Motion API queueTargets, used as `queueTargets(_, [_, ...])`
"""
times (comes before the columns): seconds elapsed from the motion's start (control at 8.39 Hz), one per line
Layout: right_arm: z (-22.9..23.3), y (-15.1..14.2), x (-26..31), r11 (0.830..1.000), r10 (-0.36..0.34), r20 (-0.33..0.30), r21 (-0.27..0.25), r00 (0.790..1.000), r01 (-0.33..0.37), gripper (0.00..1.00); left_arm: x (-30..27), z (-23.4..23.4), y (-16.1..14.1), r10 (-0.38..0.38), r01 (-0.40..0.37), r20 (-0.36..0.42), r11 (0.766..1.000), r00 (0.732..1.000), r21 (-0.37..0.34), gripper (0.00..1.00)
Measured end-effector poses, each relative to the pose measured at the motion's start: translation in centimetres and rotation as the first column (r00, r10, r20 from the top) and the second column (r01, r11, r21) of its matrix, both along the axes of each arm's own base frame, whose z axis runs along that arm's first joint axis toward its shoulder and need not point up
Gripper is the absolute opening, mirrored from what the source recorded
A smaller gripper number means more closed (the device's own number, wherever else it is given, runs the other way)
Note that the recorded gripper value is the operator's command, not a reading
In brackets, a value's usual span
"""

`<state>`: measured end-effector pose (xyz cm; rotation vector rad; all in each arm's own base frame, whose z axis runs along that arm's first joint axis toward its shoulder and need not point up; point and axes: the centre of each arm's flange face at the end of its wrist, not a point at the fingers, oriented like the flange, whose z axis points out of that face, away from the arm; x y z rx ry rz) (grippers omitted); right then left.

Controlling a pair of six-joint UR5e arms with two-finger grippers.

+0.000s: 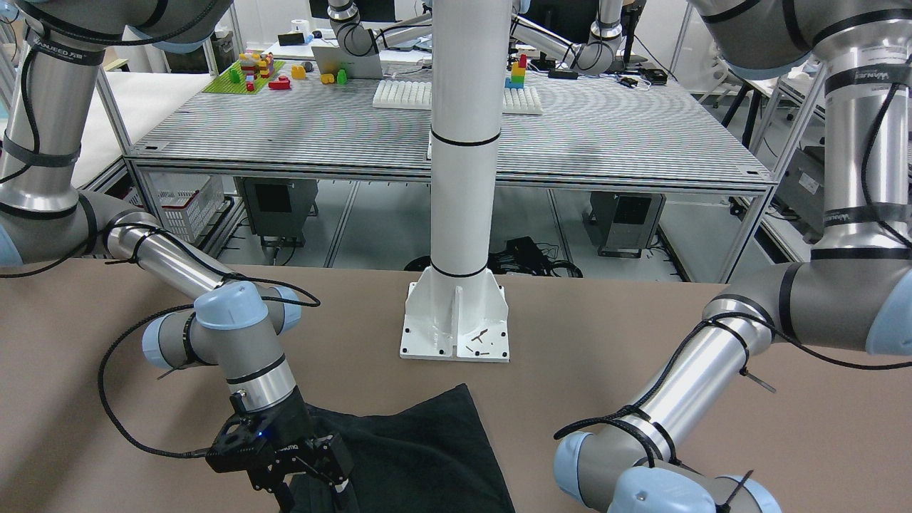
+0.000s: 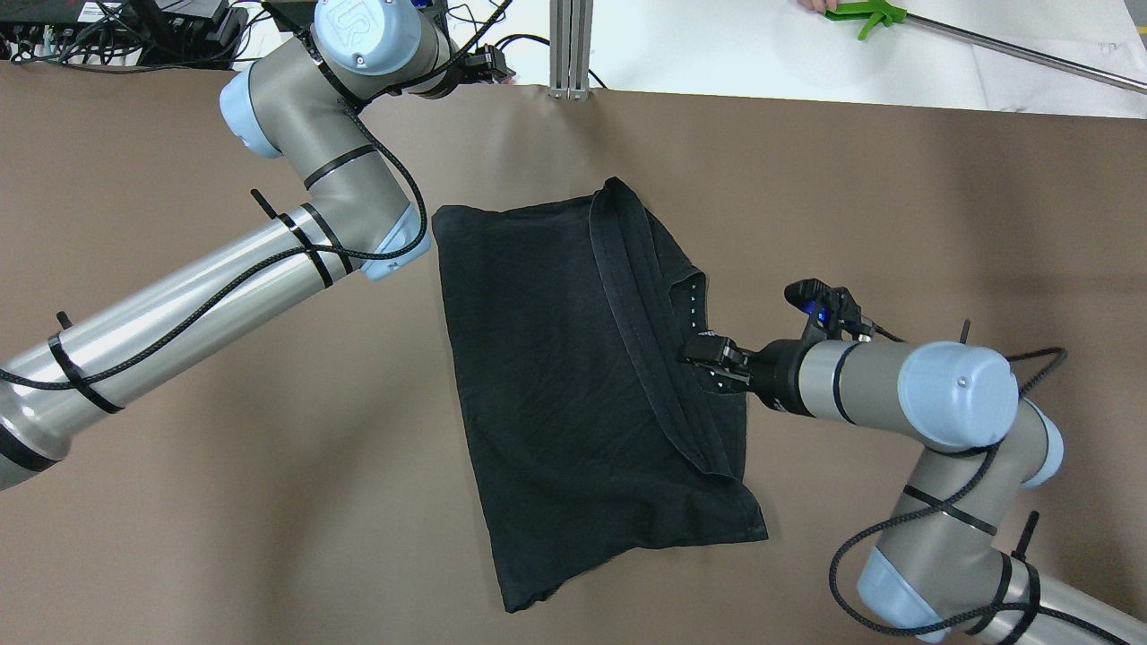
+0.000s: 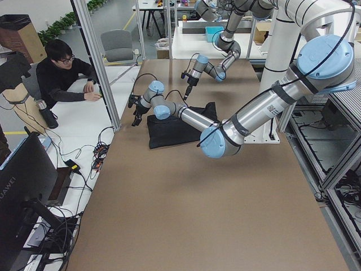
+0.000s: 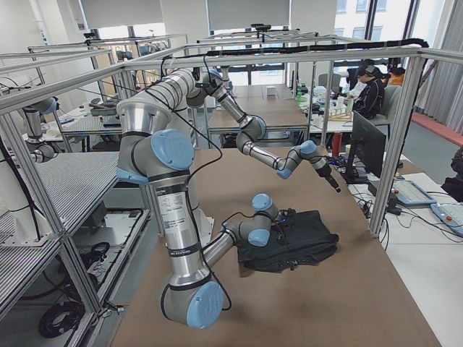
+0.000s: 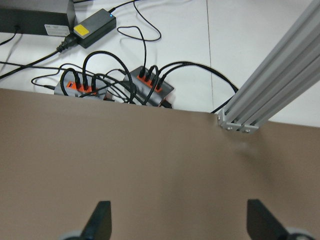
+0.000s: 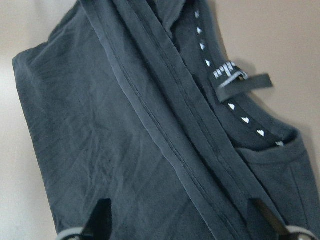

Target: Fold clothes

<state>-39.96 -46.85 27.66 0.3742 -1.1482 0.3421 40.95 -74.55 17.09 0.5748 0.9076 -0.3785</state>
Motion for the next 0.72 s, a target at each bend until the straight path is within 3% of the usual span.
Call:
queueTargets(0.24, [-2.4,-5.6,-4.0,0.997,0.063,-0.088,0.055,0.994,-0.059,0.95,-4.1,2.7,-0.7,0.09,-0.091,0.034,0.995,0.995,0.039,0.95])
queueTargets(0.72, [-5.8,-14.5,-11.7,0.985,0.155,-0.237,0.115,0.959,-0.131,0.91,-10.8,8.8,-0.5,0.141,-0.144,0.038,0.986,0.989,0.082,0.95])
